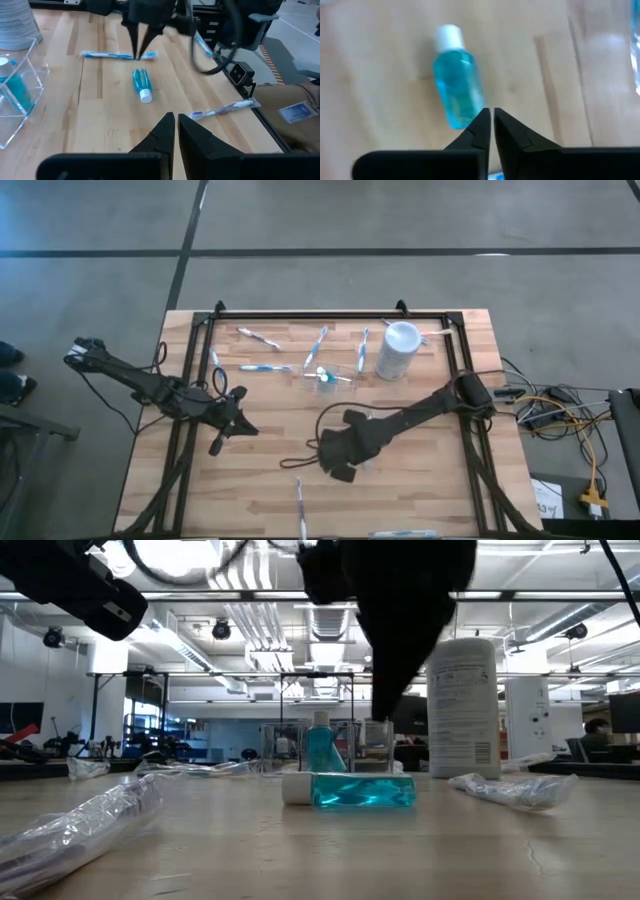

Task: Pick & Place toothbrushing station
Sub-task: Put the mouthwash into the transparent organizer

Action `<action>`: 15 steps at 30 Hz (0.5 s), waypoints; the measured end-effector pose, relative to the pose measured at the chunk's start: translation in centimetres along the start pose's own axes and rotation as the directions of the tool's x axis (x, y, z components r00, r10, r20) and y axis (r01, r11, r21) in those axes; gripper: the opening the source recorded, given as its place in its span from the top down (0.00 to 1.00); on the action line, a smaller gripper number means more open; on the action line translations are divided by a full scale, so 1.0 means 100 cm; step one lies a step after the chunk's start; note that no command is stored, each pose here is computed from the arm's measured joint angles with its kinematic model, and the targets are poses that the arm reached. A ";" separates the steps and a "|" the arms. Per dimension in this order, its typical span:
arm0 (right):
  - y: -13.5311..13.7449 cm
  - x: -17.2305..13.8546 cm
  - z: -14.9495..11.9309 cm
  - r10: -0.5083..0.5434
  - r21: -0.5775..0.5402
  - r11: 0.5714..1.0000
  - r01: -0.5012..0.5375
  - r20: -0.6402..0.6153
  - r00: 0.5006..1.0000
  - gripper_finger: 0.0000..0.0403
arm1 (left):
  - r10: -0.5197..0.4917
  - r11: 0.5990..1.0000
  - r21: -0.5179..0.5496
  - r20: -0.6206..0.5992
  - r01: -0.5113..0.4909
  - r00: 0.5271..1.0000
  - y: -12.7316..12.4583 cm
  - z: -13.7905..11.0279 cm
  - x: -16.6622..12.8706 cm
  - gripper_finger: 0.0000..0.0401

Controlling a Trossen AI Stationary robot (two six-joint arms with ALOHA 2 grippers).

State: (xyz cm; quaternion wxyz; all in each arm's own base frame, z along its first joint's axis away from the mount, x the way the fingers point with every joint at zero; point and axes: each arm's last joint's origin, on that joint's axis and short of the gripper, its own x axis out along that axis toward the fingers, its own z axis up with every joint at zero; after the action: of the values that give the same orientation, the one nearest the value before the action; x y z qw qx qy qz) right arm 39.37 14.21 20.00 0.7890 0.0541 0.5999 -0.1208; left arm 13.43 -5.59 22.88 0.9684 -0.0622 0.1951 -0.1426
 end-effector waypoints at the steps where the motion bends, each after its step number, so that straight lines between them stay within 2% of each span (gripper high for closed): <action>1: 0.001 -0.004 0.004 0.028 -0.004 1.000 -0.028 0.005 1.000 0.90 | 0.000 1.000 -0.001 0.000 0.000 1.000 0.000 0.000 0.000 0.94; 4: 0.001 -0.013 0.011 0.104 -0.016 0.994 -0.104 0.003 0.995 0.80 | 0.000 1.000 -0.004 0.000 0.000 1.000 0.000 0.000 0.000 0.94; 7: 0.002 -0.014 0.011 0.137 -0.059 0.989 -0.137 -0.015 0.990 0.68 | 0.000 1.000 -0.004 0.000 0.000 1.000 0.000 0.000 0.000 0.94; 15: 0.006 0.006 0.013 0.080 -0.143 0.987 -0.078 0.004 0.997 0.41 | -0.003 1.000 -0.006 -0.001 0.003 1.000 0.000 0.000 0.000 0.94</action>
State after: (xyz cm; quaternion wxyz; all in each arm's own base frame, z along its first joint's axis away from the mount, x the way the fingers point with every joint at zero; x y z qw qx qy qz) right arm 40.88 14.38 19.70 0.7980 0.0209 0.6006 -0.0466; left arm 13.44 -5.60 22.87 0.9678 -0.0654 0.1961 -0.1435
